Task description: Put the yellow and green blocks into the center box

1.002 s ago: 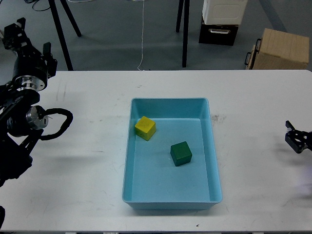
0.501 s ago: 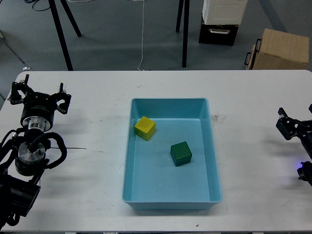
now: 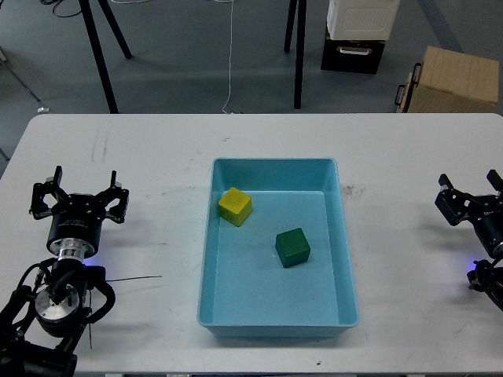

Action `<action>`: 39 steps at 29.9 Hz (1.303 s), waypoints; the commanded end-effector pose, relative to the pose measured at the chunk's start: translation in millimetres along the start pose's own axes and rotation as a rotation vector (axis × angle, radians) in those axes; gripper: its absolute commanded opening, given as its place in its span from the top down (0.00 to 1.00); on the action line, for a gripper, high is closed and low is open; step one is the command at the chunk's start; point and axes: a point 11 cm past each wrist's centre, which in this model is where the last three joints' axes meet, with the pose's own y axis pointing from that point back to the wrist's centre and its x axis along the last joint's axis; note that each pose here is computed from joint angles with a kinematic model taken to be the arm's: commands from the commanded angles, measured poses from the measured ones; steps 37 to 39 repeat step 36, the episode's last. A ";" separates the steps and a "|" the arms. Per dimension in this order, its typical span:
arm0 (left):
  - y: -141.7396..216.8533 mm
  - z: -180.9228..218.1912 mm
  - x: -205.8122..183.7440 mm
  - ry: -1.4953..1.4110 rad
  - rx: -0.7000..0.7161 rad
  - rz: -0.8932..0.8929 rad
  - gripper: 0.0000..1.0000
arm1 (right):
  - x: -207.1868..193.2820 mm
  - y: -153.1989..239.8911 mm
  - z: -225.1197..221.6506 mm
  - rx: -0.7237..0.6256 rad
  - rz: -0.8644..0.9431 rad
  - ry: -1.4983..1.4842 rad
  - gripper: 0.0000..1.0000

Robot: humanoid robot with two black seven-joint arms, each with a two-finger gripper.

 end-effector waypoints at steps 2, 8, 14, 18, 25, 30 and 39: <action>-0.6 -1.5 -2.6 0.007 0.001 -0.004 0.00 | -1.5 -4.3 2.0 0.003 -0.007 -0.011 0.00; 0.6 0.7 -1.2 0.005 -0.006 0.001 0.00 | -4.0 -7.0 4.2 0.000 -0.016 -0.015 0.00; 1.9 2.8 0.1 -0.004 -0.008 0.003 0.00 | -6.1 -7.7 3.5 0.001 -0.022 -0.010 0.00; 1.9 2.1 -5.1 0.001 -0.011 -0.011 0.00 | -5.9 -7.6 3.2 0.002 -0.022 -0.005 0.00; 6.4 2.8 1.0 0.000 -0.019 0.005 0.00 | -8.4 -7.5 0.7 -0.009 -0.025 0.036 0.00; 5.8 2.7 0.1 0.001 -0.019 0.004 0.00 | -8.1 -6.9 0.2 -0.010 -0.024 0.045 0.00; 5.7 2.4 -1.0 0.001 -0.018 0.001 0.00 | -7.5 -6.5 -0.9 -0.001 -0.022 0.044 0.00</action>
